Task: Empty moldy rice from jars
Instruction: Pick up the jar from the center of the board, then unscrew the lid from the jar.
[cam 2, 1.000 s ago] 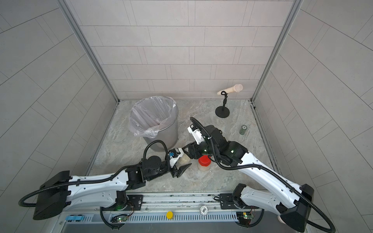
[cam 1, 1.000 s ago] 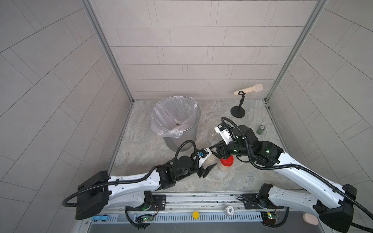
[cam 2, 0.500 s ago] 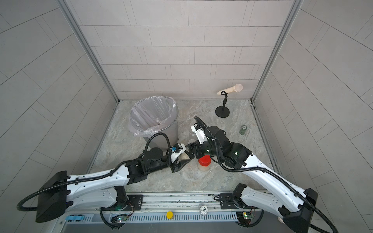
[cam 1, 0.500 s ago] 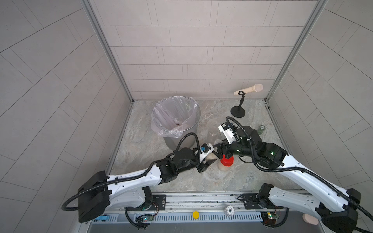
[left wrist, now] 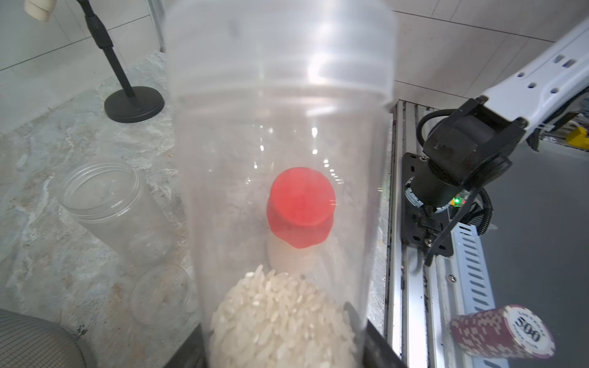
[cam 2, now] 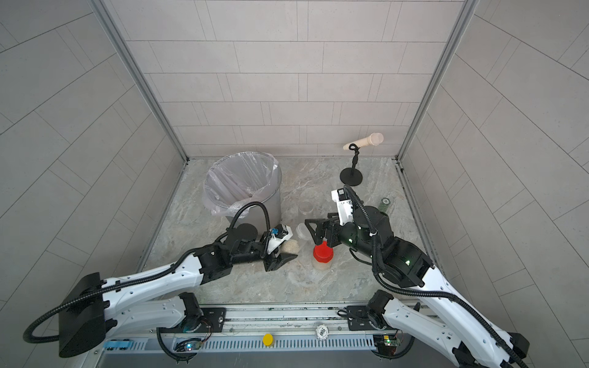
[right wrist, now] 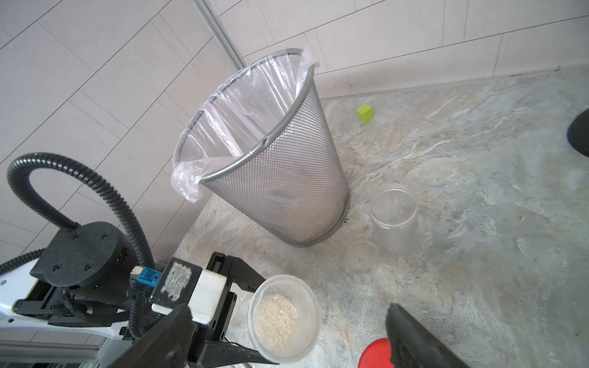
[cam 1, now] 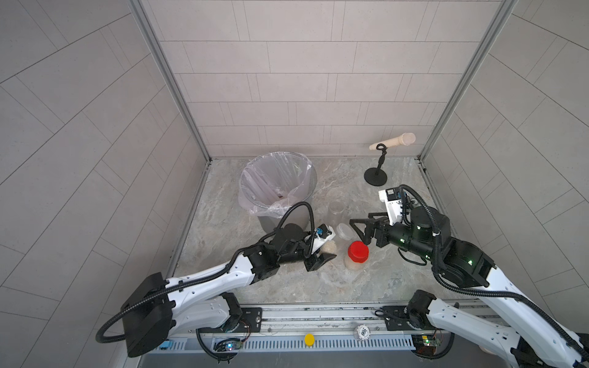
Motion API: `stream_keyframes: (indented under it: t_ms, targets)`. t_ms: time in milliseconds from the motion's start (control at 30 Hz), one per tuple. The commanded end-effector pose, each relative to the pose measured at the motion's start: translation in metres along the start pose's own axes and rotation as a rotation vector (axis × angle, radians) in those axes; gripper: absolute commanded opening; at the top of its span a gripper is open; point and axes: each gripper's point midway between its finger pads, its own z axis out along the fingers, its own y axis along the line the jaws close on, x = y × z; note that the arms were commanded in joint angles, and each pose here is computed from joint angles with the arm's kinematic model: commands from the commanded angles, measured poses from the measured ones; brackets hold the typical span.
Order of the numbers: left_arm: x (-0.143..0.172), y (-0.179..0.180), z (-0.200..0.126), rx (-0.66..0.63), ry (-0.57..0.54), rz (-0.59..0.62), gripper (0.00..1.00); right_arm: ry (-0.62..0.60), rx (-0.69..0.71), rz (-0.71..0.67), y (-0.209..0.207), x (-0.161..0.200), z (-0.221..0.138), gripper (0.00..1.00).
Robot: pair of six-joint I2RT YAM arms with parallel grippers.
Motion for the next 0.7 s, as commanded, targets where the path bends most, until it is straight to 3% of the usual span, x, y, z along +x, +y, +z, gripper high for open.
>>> stream_keyframes:
  t_ms: [0,267,667]
  targets:
    - [-0.025,-0.014,-0.015,0.082,-0.042,0.064,0.45,0.083,0.024,0.072,-0.005,0.008,0.002,0.95]
    - [-0.021,-0.003,-0.03,0.006,-0.038,0.105,0.47,0.267,-0.01,0.101,0.0,0.033,0.017,0.9]
    - [-0.013,0.006,-0.026,-0.011,0.018,0.116,0.45,0.28,-0.145,0.147,0.025,0.031,0.025,0.87]
